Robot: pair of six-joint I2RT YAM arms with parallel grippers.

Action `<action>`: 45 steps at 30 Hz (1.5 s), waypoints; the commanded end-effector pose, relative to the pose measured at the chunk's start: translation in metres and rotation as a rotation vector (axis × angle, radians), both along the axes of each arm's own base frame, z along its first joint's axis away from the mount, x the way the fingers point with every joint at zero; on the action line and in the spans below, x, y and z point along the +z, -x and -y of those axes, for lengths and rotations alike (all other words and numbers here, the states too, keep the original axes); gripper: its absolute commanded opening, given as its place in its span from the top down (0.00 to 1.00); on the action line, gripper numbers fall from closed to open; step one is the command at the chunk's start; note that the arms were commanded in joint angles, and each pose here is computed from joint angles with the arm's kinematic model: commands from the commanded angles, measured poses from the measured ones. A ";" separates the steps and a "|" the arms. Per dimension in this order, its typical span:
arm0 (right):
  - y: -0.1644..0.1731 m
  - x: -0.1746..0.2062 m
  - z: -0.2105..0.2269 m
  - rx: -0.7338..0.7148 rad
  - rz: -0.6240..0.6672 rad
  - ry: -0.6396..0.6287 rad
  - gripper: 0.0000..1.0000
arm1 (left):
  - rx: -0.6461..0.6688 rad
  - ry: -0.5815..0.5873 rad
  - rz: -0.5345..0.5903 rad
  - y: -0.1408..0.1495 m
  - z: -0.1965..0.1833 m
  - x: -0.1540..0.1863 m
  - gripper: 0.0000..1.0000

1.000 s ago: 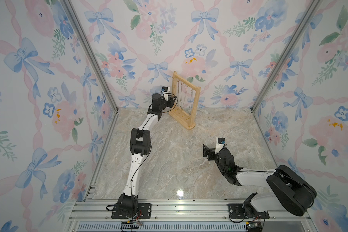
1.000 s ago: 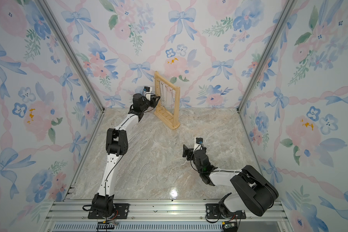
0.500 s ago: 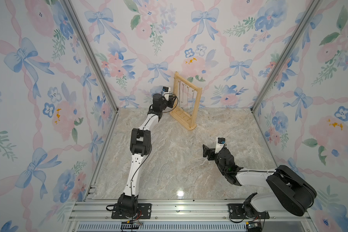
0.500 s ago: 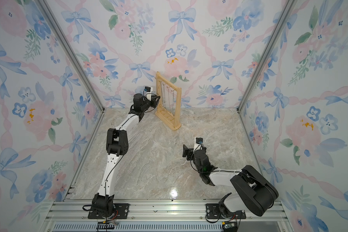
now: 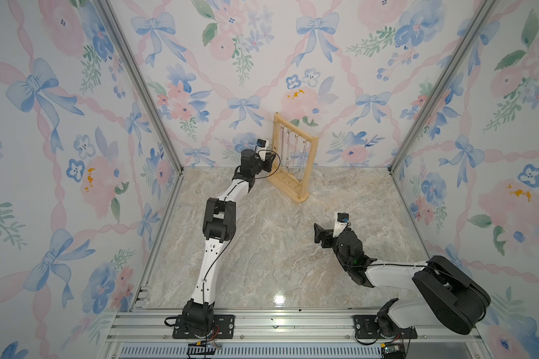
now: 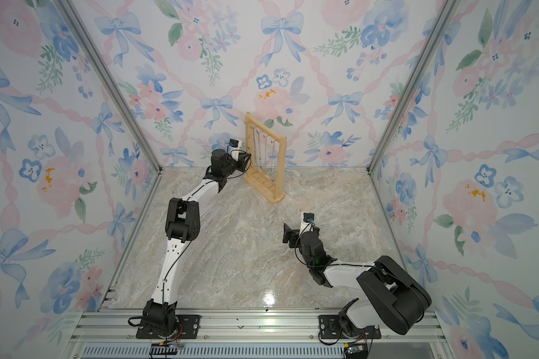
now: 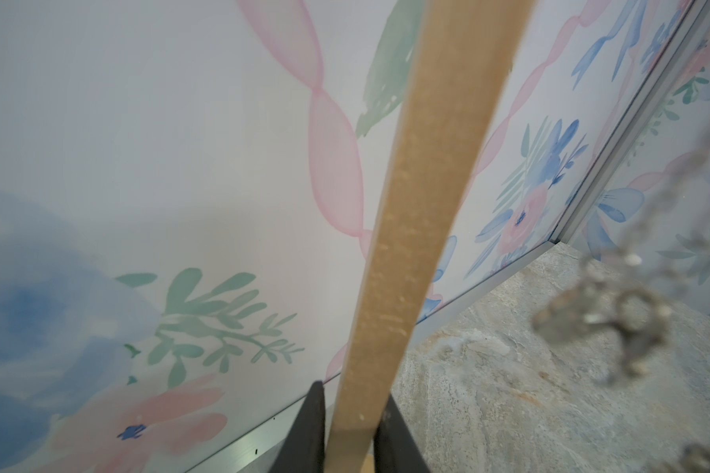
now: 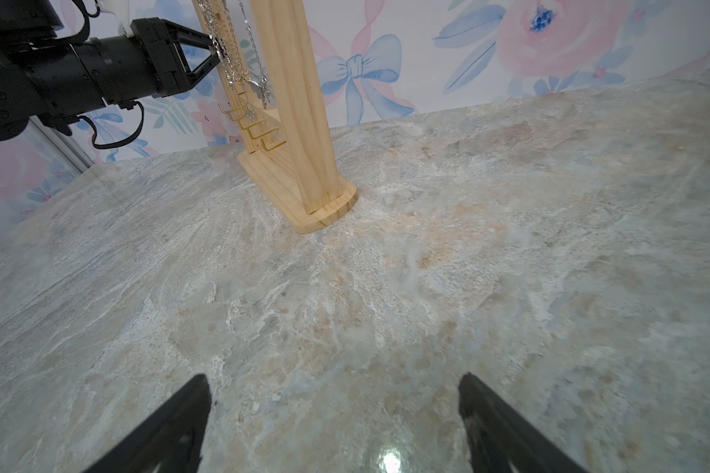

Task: Take the necklace off the jewelry display stand
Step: Adjust the stand at the center of the board.

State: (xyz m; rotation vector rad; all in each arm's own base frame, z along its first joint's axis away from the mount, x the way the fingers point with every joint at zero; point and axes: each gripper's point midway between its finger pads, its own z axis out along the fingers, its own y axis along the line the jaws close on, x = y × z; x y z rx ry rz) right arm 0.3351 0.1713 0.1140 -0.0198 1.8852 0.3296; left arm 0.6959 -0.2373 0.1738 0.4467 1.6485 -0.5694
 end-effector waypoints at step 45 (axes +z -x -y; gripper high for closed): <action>-0.003 0.007 -0.007 0.010 0.009 -0.011 0.05 | 0.162 -0.151 0.020 0.076 0.033 0.054 1.00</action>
